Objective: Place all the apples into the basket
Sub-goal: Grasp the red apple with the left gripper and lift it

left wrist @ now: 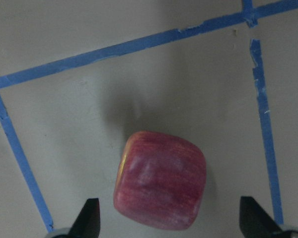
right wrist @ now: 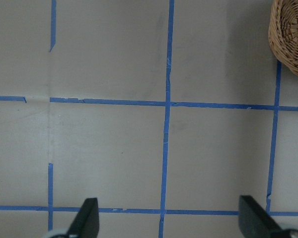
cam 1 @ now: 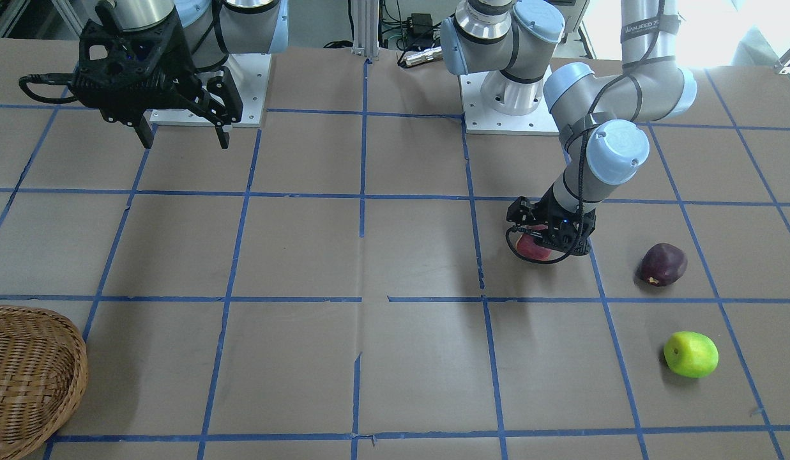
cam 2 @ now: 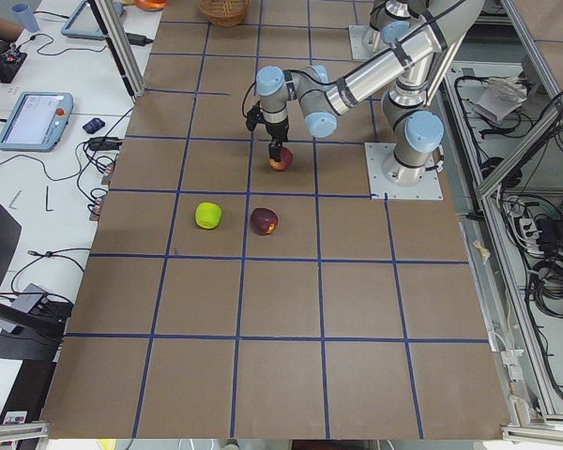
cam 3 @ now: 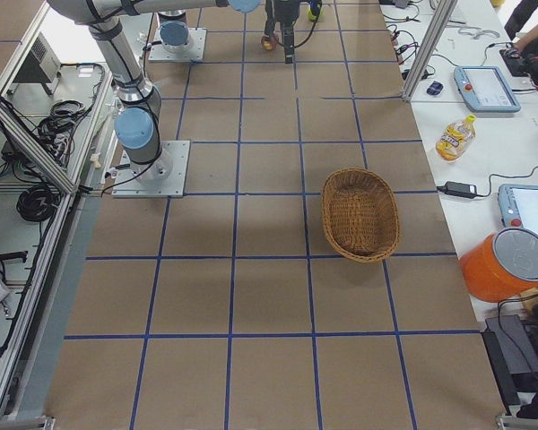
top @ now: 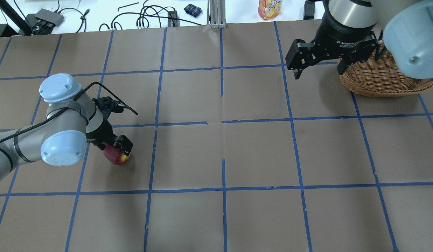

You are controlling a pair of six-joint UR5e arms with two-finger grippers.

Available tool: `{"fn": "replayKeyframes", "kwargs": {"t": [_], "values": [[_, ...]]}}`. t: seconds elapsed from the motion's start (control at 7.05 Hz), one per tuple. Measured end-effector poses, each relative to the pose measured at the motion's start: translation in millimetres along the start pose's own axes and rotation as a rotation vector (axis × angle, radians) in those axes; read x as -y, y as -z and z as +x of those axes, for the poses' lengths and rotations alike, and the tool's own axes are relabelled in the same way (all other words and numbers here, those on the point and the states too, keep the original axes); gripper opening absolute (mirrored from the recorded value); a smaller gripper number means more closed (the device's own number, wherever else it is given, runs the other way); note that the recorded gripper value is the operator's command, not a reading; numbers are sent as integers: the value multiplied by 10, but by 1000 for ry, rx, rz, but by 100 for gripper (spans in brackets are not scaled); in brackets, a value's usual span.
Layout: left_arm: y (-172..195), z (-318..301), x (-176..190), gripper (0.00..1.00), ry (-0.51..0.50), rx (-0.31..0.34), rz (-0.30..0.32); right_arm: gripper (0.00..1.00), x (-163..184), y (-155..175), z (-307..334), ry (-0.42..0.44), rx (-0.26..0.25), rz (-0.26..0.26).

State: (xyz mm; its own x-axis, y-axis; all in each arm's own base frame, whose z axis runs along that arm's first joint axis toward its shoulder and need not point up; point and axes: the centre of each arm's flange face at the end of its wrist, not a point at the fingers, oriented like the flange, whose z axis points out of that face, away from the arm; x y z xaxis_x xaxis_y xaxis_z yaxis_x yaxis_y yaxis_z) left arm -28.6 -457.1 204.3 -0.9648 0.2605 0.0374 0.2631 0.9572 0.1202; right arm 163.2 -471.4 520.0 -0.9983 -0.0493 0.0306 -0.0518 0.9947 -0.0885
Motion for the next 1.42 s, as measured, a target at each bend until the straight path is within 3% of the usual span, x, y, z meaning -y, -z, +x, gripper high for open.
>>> {"fn": "replayKeyframes", "kwargs": {"t": [0.14, 0.28, 0.71, 0.99, 1.28, 1.42], "values": [[-103, -8, -2, 35, 0, 10, 24, 100, 0, 0, 0, 0, 0, 0], [-128, -17, 15, 4, -2, 32, 61, 100, 2, -1, 0, 0, 0, 0], [167, 204, 162, 4, 39, 30, 171, 100, 2, 3, 3, -1, 0, 2], [419, 1128, 506, 4, 190, -28, 239, 100, 3, 0, -1, 0, 0, 2], [536, 2463, 764, 4, 447, -284, 261, 100, 5, -3, 2, -1, 0, 1], [425, 3013, 793, 6, 521, -372, 242, 100, 3, -2, 1, 0, 0, 0]]}}
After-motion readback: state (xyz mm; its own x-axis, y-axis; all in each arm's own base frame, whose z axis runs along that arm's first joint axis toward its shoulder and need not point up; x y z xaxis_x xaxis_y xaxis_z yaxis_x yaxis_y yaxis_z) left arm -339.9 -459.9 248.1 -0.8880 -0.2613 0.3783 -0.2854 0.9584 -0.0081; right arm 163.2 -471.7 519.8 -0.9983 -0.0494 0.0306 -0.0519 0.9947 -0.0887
